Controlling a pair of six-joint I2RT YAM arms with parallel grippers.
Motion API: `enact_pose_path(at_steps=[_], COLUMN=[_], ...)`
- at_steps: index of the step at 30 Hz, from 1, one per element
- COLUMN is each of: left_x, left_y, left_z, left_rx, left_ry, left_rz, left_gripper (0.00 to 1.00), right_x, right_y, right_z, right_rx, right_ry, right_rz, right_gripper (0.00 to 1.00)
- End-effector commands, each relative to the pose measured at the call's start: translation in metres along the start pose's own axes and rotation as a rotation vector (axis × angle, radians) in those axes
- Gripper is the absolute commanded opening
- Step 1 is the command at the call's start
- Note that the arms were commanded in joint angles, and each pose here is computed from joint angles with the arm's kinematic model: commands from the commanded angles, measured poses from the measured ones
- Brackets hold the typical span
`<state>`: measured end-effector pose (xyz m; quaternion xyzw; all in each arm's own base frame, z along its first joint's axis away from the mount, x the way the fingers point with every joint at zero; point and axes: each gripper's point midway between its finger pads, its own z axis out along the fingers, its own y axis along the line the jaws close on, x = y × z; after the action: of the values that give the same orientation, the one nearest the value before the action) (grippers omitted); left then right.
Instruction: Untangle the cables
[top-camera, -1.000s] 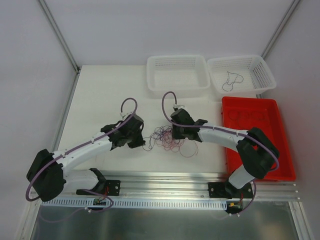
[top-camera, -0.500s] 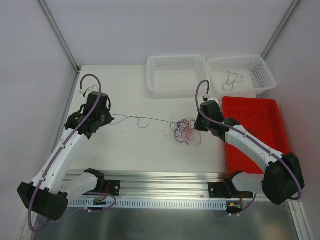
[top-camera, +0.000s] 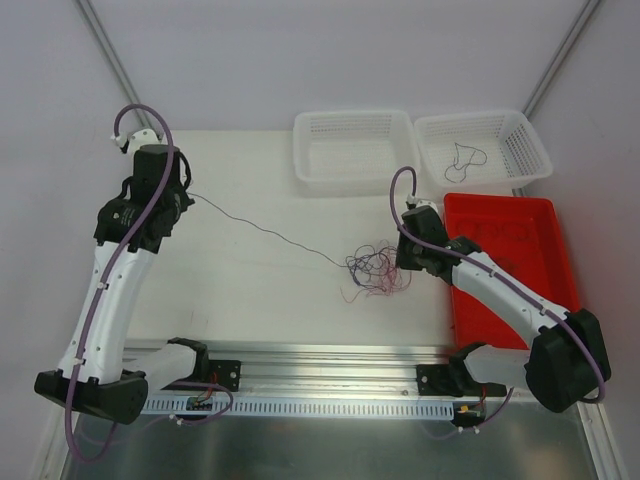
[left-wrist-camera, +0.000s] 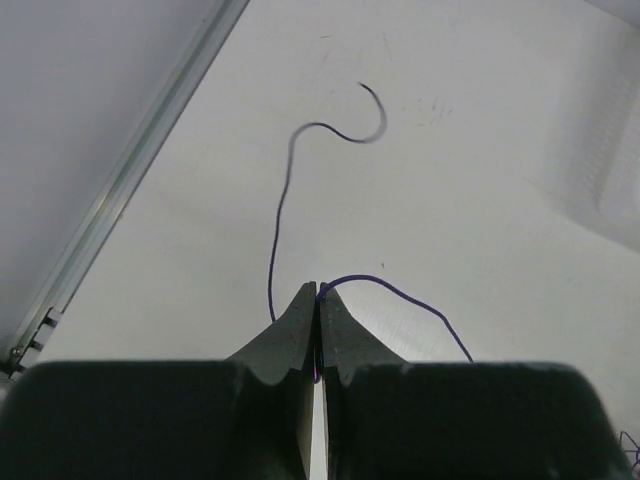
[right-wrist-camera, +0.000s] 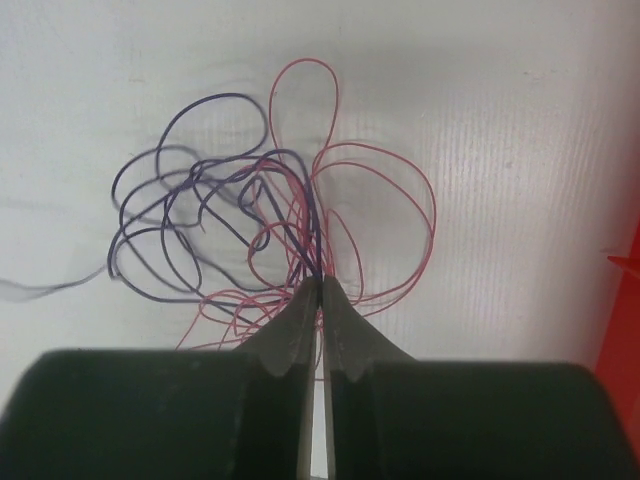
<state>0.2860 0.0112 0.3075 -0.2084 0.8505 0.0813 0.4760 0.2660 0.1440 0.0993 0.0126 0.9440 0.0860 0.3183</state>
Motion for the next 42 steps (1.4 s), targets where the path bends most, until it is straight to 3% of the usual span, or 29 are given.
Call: enact_pose_path(at_steps=[1, 10, 14, 18, 21, 27, 36, 42], left_x=[-0.035, -0.098, -0.106, -0.087, -0.068, -0.031, 0.02, 0.037], left_y=[0.019, 0.018, -0.012, -0.035, -0.056, -0.091, -0.15, -0.174], left_z=[-0.015, -0.05, -0.058, -0.05, -0.044, -0.046, -0.084, -0.113], left_rx=[-0.06, -0.029, 0.135, 0.248, 0.353, 0.542, 0.804, 0.941], left_ry=[-0.074, -0.203, -0.191, -0.121, -0.059, 0.032, 0.107, 0.137], left_rz=[0.003, -0.031, -0.028, 0.025, 0.073, 0.201, 0.342, 0.362], left_gripper=[0.0, 0.0, 0.0, 0.0, 0.0, 0.0, 0.0, 0.0], right_x=[0.0, 0.016, 0.014, 0.004, -0.013, -0.047, -0.07, -0.066], right_y=[-0.009, -0.013, -0.003, 0.016, 0.034, 0.064, 0.158, 0.209], right_z=[-0.006, -0.002, -0.003, -0.016, -0.037, -0.089, -0.159, -0.169], right_rx=[0.025, 0.027, -0.029, -0.119, -0.175, -0.277, -0.756, -0.931], right_ry=[-0.011, 0.027, 0.036, 0.009, -0.043, -0.137, -0.279, -0.31], right_rz=[-0.018, -0.01, -0.037, -0.087, -0.147, -0.266, -0.303, -0.323], right_gripper=[0.04, 0.04, 0.12, 0.32, 0.53, 0.74, 0.8, 0.8])
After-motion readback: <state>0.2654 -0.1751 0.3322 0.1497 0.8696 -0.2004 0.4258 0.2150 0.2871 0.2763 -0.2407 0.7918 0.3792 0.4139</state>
